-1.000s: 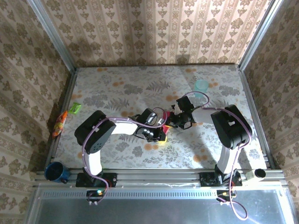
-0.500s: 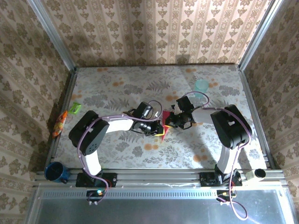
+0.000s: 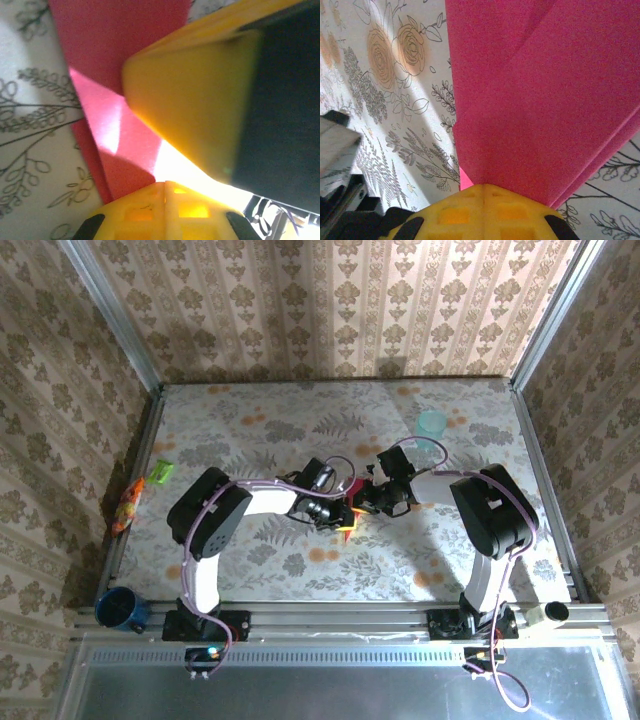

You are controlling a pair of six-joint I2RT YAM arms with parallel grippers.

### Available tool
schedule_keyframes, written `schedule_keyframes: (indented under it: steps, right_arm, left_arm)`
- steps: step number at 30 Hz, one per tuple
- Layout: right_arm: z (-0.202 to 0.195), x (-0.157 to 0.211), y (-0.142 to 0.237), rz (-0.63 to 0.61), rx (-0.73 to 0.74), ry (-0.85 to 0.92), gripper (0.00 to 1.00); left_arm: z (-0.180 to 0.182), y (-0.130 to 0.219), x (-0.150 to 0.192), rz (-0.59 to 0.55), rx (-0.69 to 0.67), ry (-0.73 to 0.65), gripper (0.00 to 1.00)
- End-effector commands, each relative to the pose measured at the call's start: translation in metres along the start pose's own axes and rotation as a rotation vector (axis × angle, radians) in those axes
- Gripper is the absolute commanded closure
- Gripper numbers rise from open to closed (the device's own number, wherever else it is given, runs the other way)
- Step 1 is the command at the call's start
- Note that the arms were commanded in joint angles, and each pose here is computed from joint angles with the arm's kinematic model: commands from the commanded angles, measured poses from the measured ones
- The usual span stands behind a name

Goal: Fold a paper plane with a square sheet of paper (fold left side to right side)

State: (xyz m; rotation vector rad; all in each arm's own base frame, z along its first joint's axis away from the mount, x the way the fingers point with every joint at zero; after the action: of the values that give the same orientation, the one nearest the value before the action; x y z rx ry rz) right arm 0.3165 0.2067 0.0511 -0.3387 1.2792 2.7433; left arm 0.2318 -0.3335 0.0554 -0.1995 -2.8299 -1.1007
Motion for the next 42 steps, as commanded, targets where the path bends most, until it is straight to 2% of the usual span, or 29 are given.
schedule_keyframes:
  steps: [1, 6, 12, 18, 26, 42]
  right_arm:
    - [-0.009, 0.011, -0.005, 0.037, 0.016, -0.049, 1.00]
    - [0.002, -0.014, 0.006, -0.032, -0.045, -0.028, 1.00]
    - [-0.006, -0.030, 0.012, -0.061, -0.045, -0.026, 1.00]
    - [-0.023, -0.027, 0.005, -0.039, -0.012, -0.048, 1.00]
    - [-0.040, -0.011, -0.001, 0.007, 0.061, -0.061, 1.00]
    - [-0.041, -0.005, -0.002, 0.017, 0.080, -0.061, 1.00]
  left_arm:
    - [0.024, -0.006, 0.009, 0.022, -0.084, 0.013, 1.00]
    - [0.045, -0.010, 0.020, 0.044, -0.113, 0.054, 1.00]
    - [0.051, -0.009, 0.025, 0.049, -0.121, 0.068, 1.00]
    - [0.039, -0.006, 0.019, 0.031, -0.098, 0.047, 1.00]
    - [0.002, 0.013, 0.000, -0.005, -0.042, -0.027, 1.00]
    - [-0.014, -0.003, -0.031, -0.014, -0.034, -0.057, 1.00]
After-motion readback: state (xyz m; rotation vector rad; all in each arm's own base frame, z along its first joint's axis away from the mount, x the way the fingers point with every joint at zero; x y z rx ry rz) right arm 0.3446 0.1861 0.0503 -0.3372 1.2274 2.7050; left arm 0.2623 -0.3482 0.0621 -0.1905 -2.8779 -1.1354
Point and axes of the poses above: each hand's point on the last joint's axis, 136 mm out from that joint toward the fingers, its own y axis back along the fingers, its own z axis along the line the jaws close on, x = y × z, the point moved 5 cm from there along y, back along the fingers, and after that the axes turned 13 degrees about y, right-handed, at the moved point
